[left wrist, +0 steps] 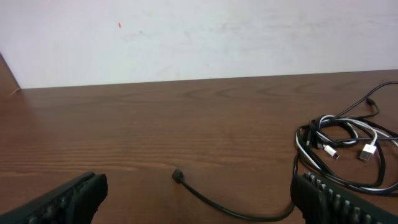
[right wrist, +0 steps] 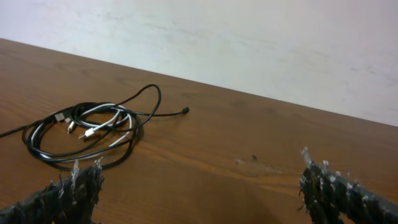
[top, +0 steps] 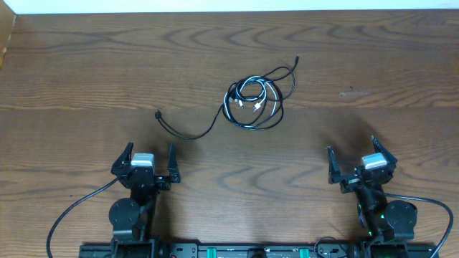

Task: Untangle cables

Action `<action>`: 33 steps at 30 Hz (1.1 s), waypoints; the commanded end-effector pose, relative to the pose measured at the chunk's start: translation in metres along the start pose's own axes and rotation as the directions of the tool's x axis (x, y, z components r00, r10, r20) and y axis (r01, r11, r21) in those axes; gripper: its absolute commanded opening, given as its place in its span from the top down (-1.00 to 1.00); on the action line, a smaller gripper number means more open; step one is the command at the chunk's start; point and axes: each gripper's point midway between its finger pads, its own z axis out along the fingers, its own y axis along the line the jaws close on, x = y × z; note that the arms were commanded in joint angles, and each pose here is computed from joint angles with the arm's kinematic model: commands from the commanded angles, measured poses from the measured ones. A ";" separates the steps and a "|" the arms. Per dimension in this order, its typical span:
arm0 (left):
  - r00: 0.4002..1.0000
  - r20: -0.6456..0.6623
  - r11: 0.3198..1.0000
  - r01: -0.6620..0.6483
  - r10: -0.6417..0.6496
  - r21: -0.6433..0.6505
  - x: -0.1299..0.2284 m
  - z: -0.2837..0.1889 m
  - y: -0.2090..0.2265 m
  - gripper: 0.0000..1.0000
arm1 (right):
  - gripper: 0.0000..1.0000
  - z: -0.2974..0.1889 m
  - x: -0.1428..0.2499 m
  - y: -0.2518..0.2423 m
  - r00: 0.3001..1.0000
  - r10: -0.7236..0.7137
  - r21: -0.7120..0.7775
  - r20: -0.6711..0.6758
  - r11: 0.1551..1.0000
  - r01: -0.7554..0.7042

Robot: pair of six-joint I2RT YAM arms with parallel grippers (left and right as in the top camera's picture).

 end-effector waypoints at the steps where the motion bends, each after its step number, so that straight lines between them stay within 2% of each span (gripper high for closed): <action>1: 0.998 -0.056 1.000 -0.005 0.006 0.015 0.016 0.001 -0.003 -1.00 | -0.99 0.000 0.001 0.001 1.000 -0.008 -0.002 0.001 1.000 0.008; 21: 0.998 -0.056 1.000 -0.005 0.006 0.015 0.016 0.001 -0.003 -1.00 | -0.99 0.000 0.001 -0.006 1.000 -0.011 0.039 -0.002 0.999 0.011; 24: 0.999 0.004 0.998 -0.051 0.051 0.025 0.002 0.001 -0.004 -1.00 | -0.99 0.000 0.000 0.001 1.000 0.003 -0.002 0.004 1.000 -0.003; 29: 0.999 -0.015 0.998 -0.049 0.049 0.037 0.007 0.001 -0.006 -1.00 | -0.99 0.000 -0.004 0.001 1.000 0.001 -0.004 0.021 1.000 -0.001; 33: 0.999 0.024 0.997 -0.038 0.036 0.070 -0.002 0.001 -0.012 -1.00 | -0.99 -0.002 -0.015 0.003 0.999 -0.004 -0.020 0.045 1.000 0.005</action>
